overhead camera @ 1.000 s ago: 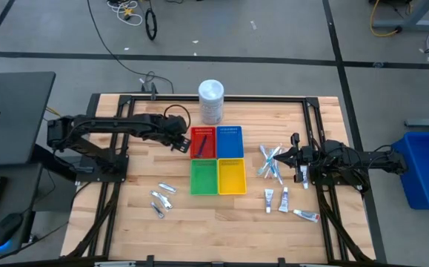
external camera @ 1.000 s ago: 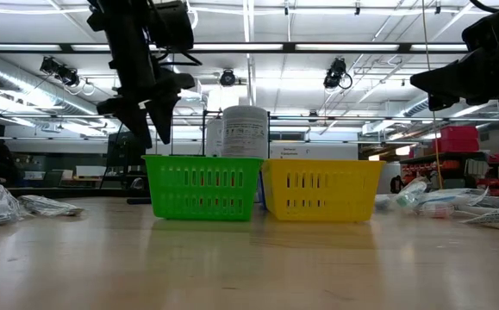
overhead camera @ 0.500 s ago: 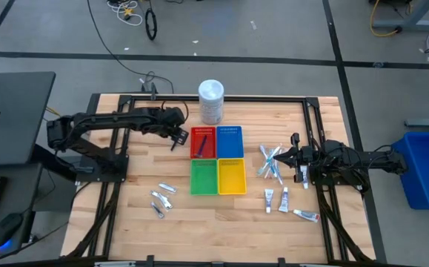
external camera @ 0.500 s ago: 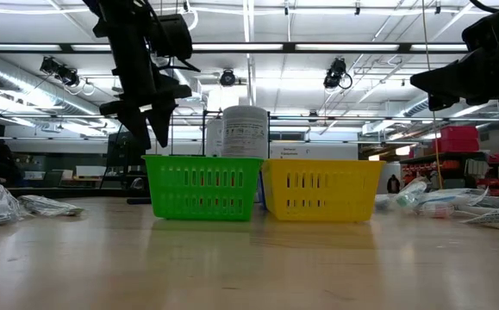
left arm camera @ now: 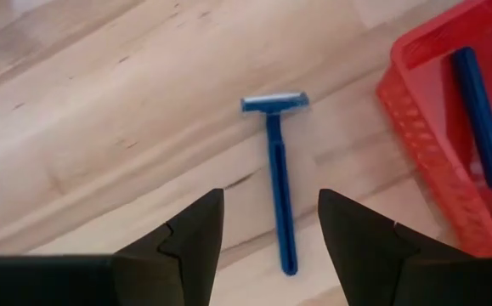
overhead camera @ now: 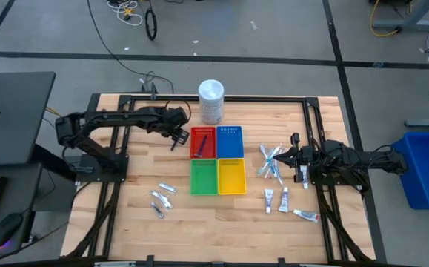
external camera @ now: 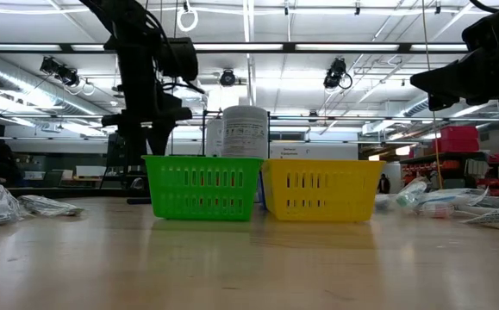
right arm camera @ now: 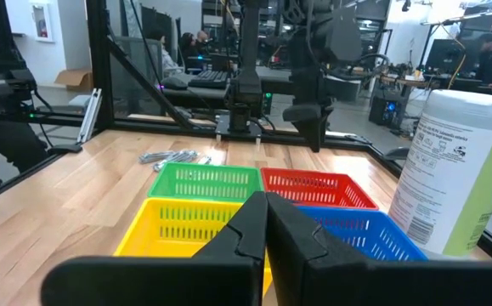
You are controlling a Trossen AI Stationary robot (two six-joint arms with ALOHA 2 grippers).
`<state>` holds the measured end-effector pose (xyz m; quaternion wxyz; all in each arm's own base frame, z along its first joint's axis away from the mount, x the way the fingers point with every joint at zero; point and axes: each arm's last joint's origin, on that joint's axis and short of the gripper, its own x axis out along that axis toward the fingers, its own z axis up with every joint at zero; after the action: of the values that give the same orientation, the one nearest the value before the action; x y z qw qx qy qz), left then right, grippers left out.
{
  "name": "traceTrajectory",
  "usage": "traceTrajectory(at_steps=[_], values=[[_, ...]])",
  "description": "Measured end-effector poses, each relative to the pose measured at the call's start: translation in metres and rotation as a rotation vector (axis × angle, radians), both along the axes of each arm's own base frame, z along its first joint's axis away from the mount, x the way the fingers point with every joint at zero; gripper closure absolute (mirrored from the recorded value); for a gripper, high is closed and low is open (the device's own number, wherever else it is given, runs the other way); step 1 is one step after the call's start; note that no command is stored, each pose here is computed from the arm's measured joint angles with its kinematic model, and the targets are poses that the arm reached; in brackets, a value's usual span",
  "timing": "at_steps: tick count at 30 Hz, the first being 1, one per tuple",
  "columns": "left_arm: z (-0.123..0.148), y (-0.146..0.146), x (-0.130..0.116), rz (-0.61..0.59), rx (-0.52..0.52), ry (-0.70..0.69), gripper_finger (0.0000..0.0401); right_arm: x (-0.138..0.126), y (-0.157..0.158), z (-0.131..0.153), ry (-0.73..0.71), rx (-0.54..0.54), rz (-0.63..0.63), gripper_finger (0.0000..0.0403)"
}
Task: Pick & Place Travel size toiletries
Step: Put the blue razor into the red bin
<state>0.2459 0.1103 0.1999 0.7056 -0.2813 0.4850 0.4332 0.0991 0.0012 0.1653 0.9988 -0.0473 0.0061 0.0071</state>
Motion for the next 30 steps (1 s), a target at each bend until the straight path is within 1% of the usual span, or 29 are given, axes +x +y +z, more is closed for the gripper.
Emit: traceTrajectory(at_steps=[3, 5, 9, 13, 20, 24, 28, 30], values=[[-0.004, 0.000, 0.000, -0.002, -0.009, 0.015, 0.0201, 0.000, 0.000, 0.000, 0.000, 0.000, 0.000, 0.0389], [-0.008, 0.001, 0.002, -0.002, -0.005, -0.006, 0.0201, 0.000, 0.000, 0.000, -0.001, 0.000, 0.000, 0.0390], [-0.025, -0.003, -0.003, 0.006, -0.053, -0.025, 0.0201, 0.000, 0.000, 0.000, -0.001, 0.000, 0.000, 0.0389], [-0.035, -0.007, -0.007, 0.029, -0.059, -0.026, 0.0201, 0.000, 0.000, 0.000, 0.000, 0.000, 0.001, 0.0390], [-0.049, -0.009, -0.012, 0.029, -0.059, -0.047, 0.0201, 0.000, 0.000, 0.000, 0.000, 0.000, 0.000, 0.0390], [-0.053, -0.011, -0.011, -0.010, -0.041, -0.065, 0.0201, 0.000, 0.000, 0.000, 0.000, 0.000, 0.000, 0.0389], [-0.054, -0.015, -0.008, -0.073, 0.012, -0.070, 0.0201, 0.000, 0.000, 0.000, 0.000, 0.000, 0.000, 0.0390], [-0.056, -0.016, -0.006, -0.083, 0.027, -0.058, 0.0201, 0.000, 0.000, 0.000, 0.000, 0.000, 0.000, 0.0389]])
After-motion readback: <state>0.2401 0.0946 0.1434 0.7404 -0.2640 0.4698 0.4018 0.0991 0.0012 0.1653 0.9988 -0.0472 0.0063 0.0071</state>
